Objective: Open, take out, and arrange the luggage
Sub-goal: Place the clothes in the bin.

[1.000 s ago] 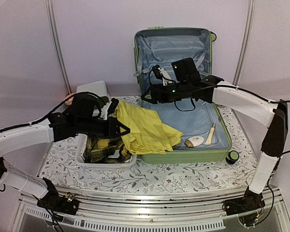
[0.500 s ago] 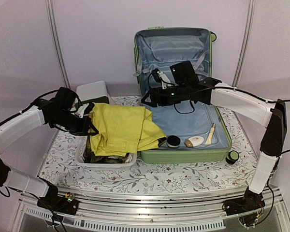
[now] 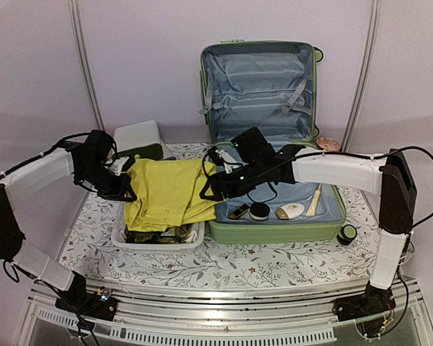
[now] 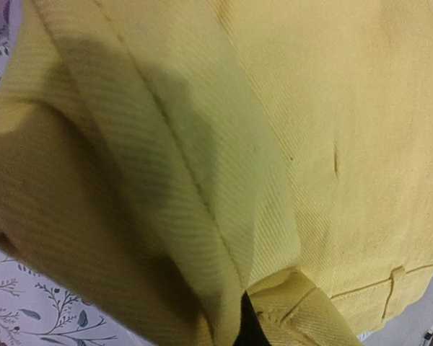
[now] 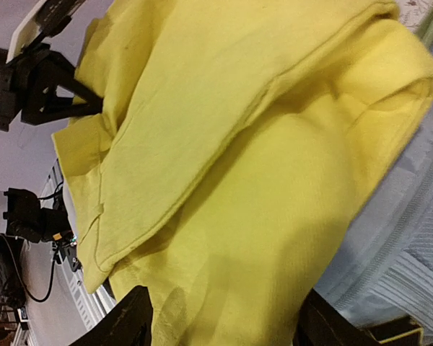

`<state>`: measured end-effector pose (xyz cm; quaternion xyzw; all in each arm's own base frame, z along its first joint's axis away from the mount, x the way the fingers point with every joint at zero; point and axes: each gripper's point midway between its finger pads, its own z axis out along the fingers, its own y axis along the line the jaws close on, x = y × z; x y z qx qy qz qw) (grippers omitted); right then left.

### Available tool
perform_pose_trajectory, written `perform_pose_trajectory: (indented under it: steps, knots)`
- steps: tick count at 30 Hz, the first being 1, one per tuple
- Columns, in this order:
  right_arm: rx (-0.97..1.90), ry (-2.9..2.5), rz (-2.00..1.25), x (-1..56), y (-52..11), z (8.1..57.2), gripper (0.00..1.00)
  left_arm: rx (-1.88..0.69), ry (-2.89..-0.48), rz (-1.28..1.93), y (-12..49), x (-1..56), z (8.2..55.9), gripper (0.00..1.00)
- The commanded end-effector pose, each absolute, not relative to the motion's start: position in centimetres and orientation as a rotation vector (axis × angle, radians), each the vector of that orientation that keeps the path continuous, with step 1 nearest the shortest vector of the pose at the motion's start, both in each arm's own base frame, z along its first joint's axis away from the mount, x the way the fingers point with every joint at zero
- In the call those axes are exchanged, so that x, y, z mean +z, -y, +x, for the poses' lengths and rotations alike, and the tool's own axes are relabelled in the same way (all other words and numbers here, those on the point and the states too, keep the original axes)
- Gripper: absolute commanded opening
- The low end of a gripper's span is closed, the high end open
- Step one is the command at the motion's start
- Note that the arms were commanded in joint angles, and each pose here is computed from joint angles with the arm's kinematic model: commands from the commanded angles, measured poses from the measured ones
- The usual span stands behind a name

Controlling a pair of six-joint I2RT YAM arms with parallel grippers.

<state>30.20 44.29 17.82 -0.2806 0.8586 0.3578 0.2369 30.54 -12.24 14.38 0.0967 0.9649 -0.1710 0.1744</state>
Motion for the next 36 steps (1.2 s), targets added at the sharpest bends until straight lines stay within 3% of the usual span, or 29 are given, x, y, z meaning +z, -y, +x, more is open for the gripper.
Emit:
perform_pose_trajectory:
  steps: [1,4,12,19,23,24,25,27,29,33,36]
  knots:
    - [1.103,-2.324,-0.824,17.6,-47.4,27.2,0.51,-0.356,-2.708,0.25,10.3,14.8,32.2,0.0]
    - [1.139,-2.327,-0.842,17.4,-48.4,25.9,0.31,-0.343,-2.693,0.248,10.1,15.3,32.4,0.0]
    - [1.162,-2.381,-0.925,15.8,-50.7,22.3,0.16,-0.251,-2.697,0.218,8.7,16.0,33.2,0.0]
    - [1.176,-2.414,-0.998,14.4,-51.9,19.7,0.16,-0.112,-2.733,0.168,6.8,15.6,33.1,0.0]
    - [1.105,-2.428,-0.988,14.1,-51.5,20.0,0.34,-0.19,-2.781,0.178,7.8,14.0,32.7,0.02]
    - [1.073,-2.425,-0.972,14.3,-51.0,20.4,0.44,-0.173,-2.79,0.161,7.5,13.7,32.6,0.08]
    - [1.046,-2.416,-0.956,14.6,-50.6,20.7,0.52,-0.138,-2.791,0.138,7.1,13.8,32.6,0.22]
    - [0.996,-2.396,-0.923,15.3,-49.6,21.2,0.58,-0.107,-2.758,0.109,6.6,14.7,32.7,0.43]
    - [0.953,-2.374,-0.889,16.1,-48.7,21.6,0.6,-0.128,-2.691,0.094,6.7,16.6,33.0,0.56]
    - [0.863,-2.337,-0.832,17.2,-47.0,22.7,0.63,-0.166,-2.54,0.073,6.9,21.0,33.1,0.75]
    - [0.783,-2.304,-0.758,18.2,-45.5,24.2,0.63,-0.227,-2.452,0.082,7.6,23.2,32.8,0.76]
